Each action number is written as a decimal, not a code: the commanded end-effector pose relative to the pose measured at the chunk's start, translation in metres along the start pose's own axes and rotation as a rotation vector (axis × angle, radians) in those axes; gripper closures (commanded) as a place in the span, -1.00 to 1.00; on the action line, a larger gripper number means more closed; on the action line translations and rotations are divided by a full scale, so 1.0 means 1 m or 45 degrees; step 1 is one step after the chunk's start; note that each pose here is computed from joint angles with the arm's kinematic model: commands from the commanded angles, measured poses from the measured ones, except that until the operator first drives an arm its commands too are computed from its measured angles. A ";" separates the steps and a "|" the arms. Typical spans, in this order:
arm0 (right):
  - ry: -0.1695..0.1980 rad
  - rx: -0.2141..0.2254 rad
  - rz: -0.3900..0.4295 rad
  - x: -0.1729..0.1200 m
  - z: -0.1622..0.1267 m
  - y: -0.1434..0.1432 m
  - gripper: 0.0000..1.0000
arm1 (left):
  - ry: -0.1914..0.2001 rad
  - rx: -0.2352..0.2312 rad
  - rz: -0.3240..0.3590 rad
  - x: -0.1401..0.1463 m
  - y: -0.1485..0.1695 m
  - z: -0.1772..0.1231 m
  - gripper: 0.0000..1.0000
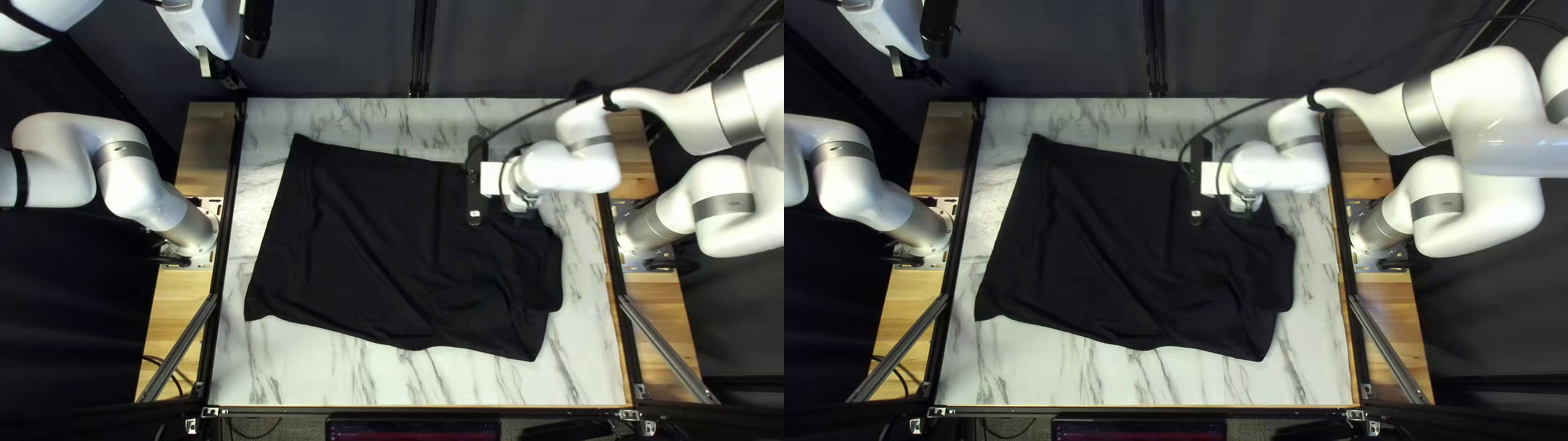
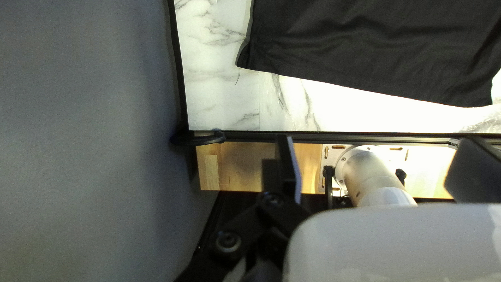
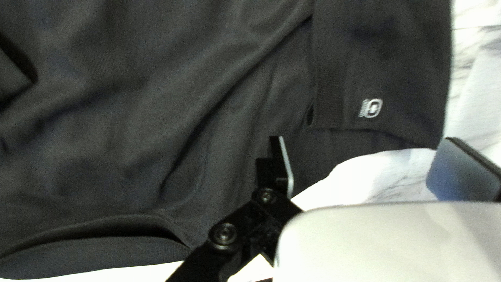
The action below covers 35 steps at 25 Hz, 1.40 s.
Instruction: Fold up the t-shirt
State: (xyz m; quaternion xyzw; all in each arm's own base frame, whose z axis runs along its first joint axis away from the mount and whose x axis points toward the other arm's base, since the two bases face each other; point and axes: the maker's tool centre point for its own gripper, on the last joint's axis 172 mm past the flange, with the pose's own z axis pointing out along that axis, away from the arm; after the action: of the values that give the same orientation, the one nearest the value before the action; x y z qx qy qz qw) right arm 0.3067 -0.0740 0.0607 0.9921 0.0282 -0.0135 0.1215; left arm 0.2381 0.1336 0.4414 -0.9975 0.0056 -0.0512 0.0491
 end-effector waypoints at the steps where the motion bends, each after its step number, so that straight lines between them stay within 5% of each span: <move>1: 0.023 0.011 -0.024 0.008 0.006 -0.003 0.01 | 0.000 0.000 0.000 0.000 0.000 0.000 -1.00; 2: 0.022 0.012 -0.028 0.010 0.008 -0.004 0.50 | 0.000 0.000 0.000 0.000 0.000 0.000 -1.00; 4: 0.017 0.013 -0.034 0.013 0.013 -0.005 0.87 | 0.000 0.000 0.000 0.000 0.000 0.000 -1.00; 10: 0.010 0.026 -0.040 0.018 0.021 -0.002 0.88 | 0.000 0.000 0.000 0.000 0.000 0.000 -1.00; 13: 0.007 0.037 -0.045 0.019 0.025 -0.002 0.37 | 0.000 0.000 0.000 0.000 0.000 0.000 -1.00; 14: 0.006 0.039 -0.046 0.019 0.025 -0.002 -0.22 | 0.000 0.000 0.000 0.000 0.000 0.000 -1.00; 20: 0.005 0.048 -0.041 0.016 0.025 -0.002 -1.00 | 0.000 0.000 0.000 0.000 0.000 0.000 -1.00; 23: 0.005 0.052 -0.038 0.018 0.025 -0.002 -1.00 | 0.000 0.000 0.000 0.000 0.000 0.000 -1.00; 31: -0.007 0.057 -0.036 0.018 0.033 0.001 -0.72 | 0.000 0.000 0.000 0.000 0.000 0.000 -1.00; 34: -0.011 0.062 -0.036 0.017 0.036 0.001 -0.29 | 0.000 0.000 0.000 0.000 0.000 0.000 -1.00; 35: -0.013 0.064 -0.036 0.017 0.036 0.000 0.06 | 0.000 0.000 0.000 0.000 0.000 0.000 -1.00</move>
State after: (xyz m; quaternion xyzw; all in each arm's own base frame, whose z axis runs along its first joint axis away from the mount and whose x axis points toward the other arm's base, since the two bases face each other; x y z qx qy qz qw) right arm 0.3233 -0.0823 0.0262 0.9941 0.0414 -0.0200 0.0978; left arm 0.2381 0.1336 0.4414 -0.9975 0.0056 -0.0512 0.0491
